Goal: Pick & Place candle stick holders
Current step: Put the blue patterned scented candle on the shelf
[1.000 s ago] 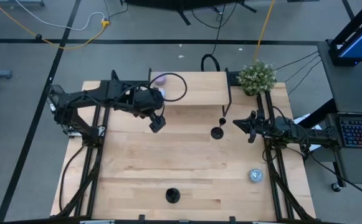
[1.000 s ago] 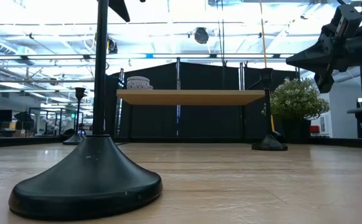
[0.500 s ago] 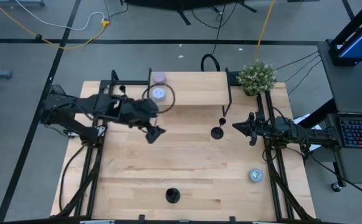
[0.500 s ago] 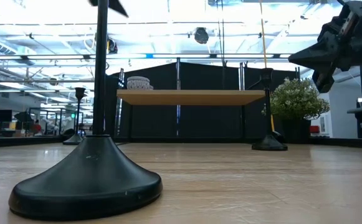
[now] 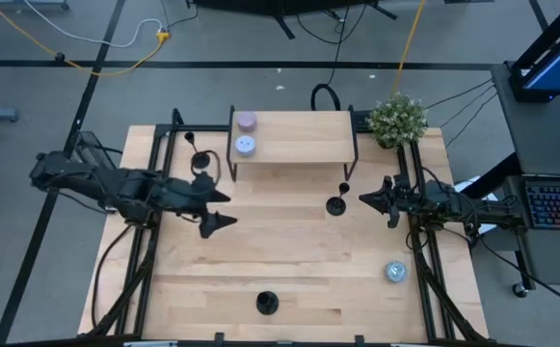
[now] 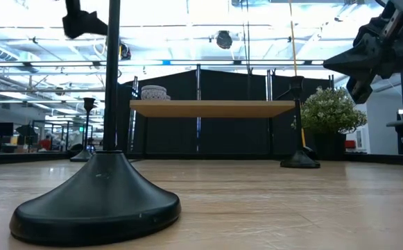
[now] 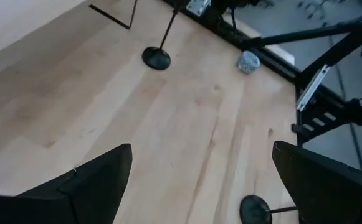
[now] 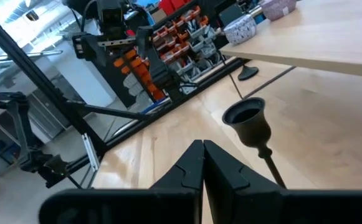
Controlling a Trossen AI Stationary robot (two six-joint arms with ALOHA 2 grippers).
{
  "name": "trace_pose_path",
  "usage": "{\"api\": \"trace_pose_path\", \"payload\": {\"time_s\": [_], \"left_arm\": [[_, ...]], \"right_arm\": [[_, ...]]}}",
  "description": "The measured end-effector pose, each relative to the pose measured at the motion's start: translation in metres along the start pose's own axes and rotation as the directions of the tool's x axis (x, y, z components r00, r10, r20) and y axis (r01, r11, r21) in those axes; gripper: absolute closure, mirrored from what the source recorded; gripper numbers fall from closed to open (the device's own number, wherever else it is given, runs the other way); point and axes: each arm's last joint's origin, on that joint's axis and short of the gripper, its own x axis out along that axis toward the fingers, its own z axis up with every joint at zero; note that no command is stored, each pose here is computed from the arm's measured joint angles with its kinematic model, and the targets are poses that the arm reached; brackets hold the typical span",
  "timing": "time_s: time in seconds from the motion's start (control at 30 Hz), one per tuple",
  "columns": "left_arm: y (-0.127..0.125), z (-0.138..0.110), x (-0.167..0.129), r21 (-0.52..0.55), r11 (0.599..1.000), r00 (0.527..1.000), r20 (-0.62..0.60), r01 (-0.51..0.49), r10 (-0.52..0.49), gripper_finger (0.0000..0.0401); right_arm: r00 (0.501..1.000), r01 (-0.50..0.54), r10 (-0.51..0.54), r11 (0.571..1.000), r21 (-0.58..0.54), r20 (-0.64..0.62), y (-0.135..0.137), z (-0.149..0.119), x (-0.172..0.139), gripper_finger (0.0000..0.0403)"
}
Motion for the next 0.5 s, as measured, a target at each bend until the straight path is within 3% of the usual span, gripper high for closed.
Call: {"api": "trace_pose_path", "payload": {"time_s": [0.33,0.5], "left_arm": [[0.036,-0.045,-0.013,0.020,0.996,0.988,0.127,0.089,-0.091,0.0006],[0.051,-0.063,-0.017,0.042,0.990,0.971,0.194,0.134,-0.139,0.0006]], "right_arm": [[1.000,0.000,0.000,0.999,0.049,0.013,0.000,0.001,0.000,0.0403],[0.999,-0.022,0.021,1.000,0.009,0.040,0.002,0.004,0.000,0.0403]]}}
